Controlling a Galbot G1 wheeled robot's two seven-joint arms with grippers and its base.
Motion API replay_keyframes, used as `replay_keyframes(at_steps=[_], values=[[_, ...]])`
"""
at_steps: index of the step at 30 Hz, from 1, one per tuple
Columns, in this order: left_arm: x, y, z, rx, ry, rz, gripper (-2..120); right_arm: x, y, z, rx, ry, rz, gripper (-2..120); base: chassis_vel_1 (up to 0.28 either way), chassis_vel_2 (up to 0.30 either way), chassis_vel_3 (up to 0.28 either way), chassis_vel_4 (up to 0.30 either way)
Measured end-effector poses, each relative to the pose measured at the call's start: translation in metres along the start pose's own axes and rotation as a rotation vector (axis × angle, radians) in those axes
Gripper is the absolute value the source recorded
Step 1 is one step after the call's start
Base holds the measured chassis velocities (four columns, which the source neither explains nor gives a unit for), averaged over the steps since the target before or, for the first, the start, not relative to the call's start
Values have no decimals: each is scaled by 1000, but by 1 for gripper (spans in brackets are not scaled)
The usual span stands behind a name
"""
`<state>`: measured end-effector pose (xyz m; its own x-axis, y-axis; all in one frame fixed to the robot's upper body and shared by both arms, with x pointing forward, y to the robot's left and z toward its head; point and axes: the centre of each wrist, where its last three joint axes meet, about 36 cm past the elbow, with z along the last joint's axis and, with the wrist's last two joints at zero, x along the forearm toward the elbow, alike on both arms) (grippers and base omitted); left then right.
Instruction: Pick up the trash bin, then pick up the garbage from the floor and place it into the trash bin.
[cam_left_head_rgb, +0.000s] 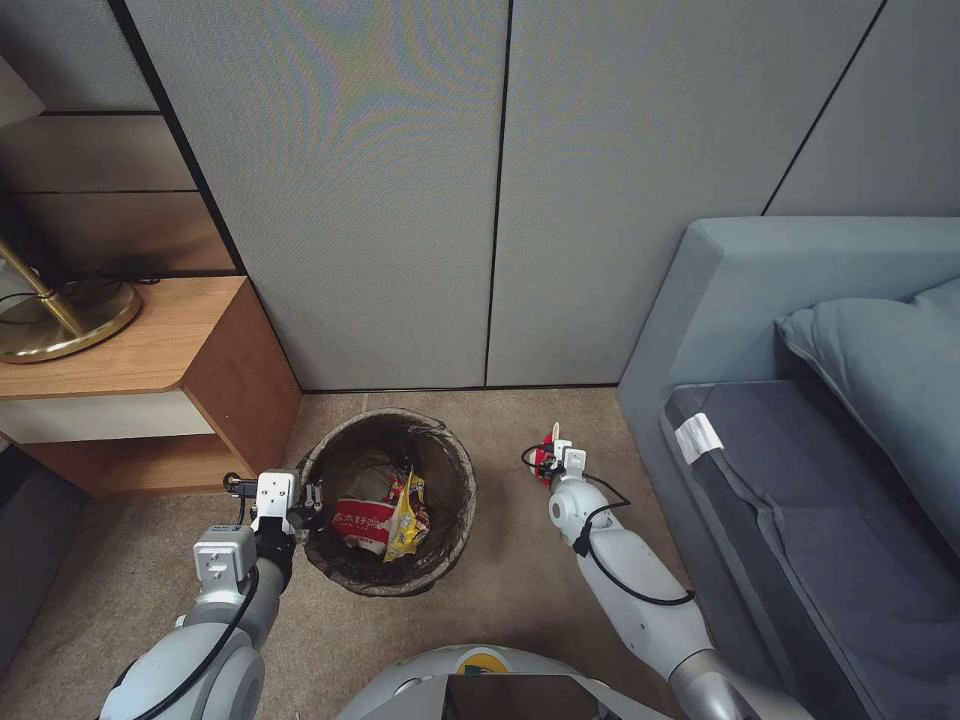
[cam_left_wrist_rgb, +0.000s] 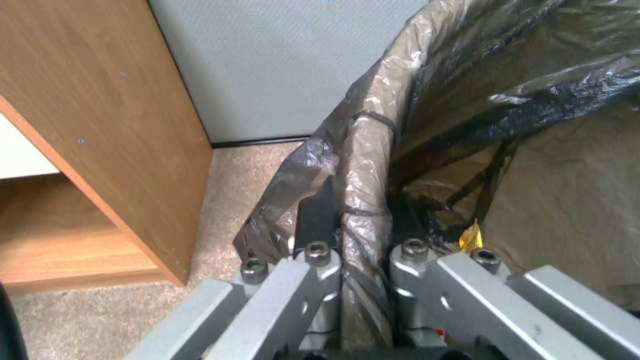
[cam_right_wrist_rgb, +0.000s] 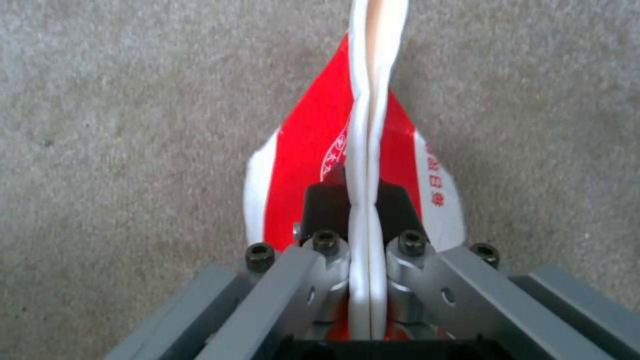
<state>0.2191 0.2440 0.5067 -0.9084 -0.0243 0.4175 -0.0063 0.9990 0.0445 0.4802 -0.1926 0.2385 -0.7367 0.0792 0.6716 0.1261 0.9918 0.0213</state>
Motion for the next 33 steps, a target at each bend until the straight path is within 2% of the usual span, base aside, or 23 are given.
replay_keyframes(at_steps=[5,8,13,14,16,17,20,27,30,31,33], values=[[1,0,1,1,5,-2,2,7,-4,-5,28,-53,-8,0,0,0,0,0],[1,0,1,1,7,-5,2,25,-9,-18,39,-125,-30,0,0,0,0,0],[1,0,2,-1,9,-7,2,50,-16,-35,21,-181,-54,0,0,0,0,0],[1,0,2,-2,12,-7,2,72,-21,-48,13,-228,-76,0,0,0,0,0],[2,0,3,-3,15,-7,2,96,-23,-63,12,-284,-101,0,0,0,0,0],[2,0,3,-3,15,-7,2,96,-23,-63,12,-284,-101,0,0,0,0,0],[3,0,4,-7,21,-9,2,145,-31,-93,23,-384,-146,0,0,0,0,0],[3,0,5,-7,26,-8,2,200,-42,-123,41,-469,-211,0,0,0,0,0],[3,0,5,-6,28,-7,2,251,-39,-146,44,-542,-315,0,0,0,0,0],[3,0,5,-6,28,-7,2,251,-39,-146,44,-542,-315,0,0,0,0,0],[3,0,5,-6,29,-6,2,277,-36,-154,50,-564,-373,0,0,0,0,0]])
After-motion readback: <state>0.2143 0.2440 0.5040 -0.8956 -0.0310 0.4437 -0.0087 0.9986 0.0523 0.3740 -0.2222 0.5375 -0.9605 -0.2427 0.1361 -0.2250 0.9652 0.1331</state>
